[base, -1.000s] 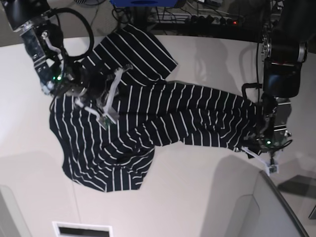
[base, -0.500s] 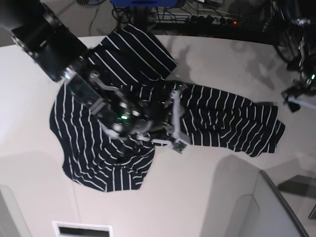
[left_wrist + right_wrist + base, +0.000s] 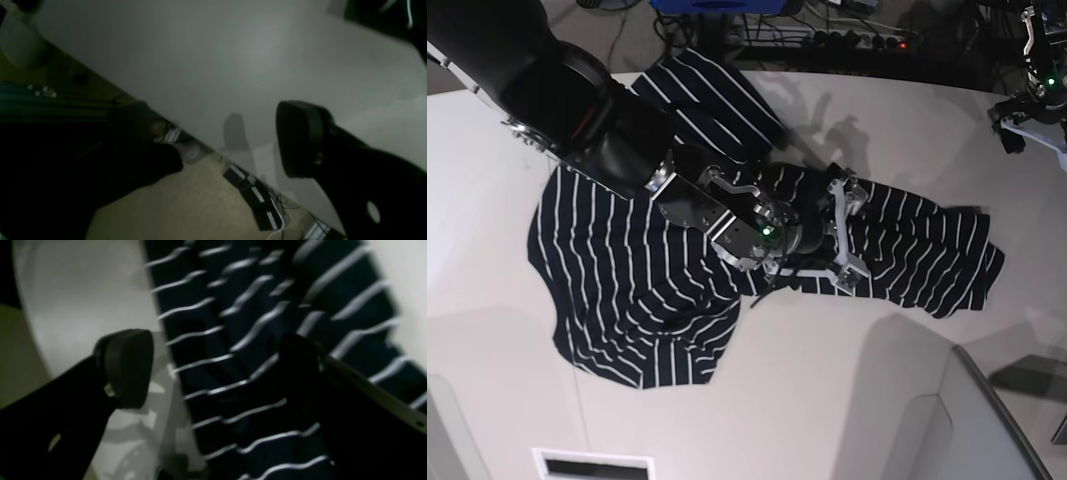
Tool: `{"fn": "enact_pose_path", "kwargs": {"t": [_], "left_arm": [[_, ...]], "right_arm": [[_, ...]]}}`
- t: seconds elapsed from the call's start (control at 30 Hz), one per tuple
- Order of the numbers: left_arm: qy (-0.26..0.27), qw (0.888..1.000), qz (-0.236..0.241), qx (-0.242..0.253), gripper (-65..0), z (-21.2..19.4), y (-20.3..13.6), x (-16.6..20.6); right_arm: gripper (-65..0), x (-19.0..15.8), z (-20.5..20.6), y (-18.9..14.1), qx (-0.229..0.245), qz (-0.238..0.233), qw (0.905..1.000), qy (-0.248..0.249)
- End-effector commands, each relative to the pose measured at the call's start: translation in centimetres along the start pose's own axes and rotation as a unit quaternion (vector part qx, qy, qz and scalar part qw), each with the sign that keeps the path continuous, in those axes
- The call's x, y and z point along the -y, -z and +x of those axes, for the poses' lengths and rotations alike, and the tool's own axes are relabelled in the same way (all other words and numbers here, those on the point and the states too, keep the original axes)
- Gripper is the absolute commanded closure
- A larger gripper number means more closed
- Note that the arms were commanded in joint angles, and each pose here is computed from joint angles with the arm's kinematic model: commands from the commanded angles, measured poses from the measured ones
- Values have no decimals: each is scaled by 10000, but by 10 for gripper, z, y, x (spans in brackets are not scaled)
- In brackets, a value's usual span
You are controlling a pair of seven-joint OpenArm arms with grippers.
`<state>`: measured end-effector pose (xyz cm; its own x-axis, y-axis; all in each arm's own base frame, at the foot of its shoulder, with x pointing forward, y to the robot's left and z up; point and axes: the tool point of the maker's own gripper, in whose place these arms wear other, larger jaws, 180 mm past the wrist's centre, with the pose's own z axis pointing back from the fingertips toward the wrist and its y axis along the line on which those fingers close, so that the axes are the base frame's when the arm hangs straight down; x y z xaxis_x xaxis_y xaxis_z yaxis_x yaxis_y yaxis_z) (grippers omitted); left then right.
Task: Layout the t-shirt on the table in an organized manner, then fold the t-shirt properly
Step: 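Release the left gripper and sweep the right gripper across the shirt middle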
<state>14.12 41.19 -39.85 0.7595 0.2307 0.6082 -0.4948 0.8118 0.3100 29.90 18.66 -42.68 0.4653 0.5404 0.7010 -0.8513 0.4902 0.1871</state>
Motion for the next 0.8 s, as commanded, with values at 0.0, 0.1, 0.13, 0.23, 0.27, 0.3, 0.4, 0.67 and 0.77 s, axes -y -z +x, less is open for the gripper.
{"fn": "enact_pose_path", "kwargs": {"t": [0.0, 0.1, 0.13, 0.23, 0.27, 0.3, 0.4, 0.67, 0.77], "left_arm": [[69, 9996, 120, 230, -569, 14, -3, -9], [73, 9996, 114, 228, -569, 14, -3, -9], [69, 9996, 113, 235, -569, 15, -2, -8], [54, 9996, 113, 266, -569, 18, -1, -8], [49, 9996, 108, 269, -569, 18, -2, -8], [45, 9996, 106, 275, -569, 19, -2, -7], [-13, 9995, 81, 316, -569, 24, 1, -4], [-102, 9990, 20, 438, -569, 36, 3, 3], [-119, 9989, 13, 463, -569, 38, 3, 4]], "right_arm": [[-528, -3, 36, -2, 482, 74, 9988, -84], [-458, 7, 30, 0, 520, -26, 9986, -7], [-423, 9, 29, 0, 517, -40, 9987, 5], [-245, 44, 22, -26, 649, -348, 9966, 373], [-144, 61, 18, -40, 720, -566, 9937, 653], [-36, 81, 16, -57, 829, -838, 9880, 996], [-33, 127, -22, -97, 874, -1554, 9630, 2019], [0, 160, -141, -111, 0, -2068, 9304, 3025], [0, 159, -162, -109, -227, -2138, 9231, 3189]]}}
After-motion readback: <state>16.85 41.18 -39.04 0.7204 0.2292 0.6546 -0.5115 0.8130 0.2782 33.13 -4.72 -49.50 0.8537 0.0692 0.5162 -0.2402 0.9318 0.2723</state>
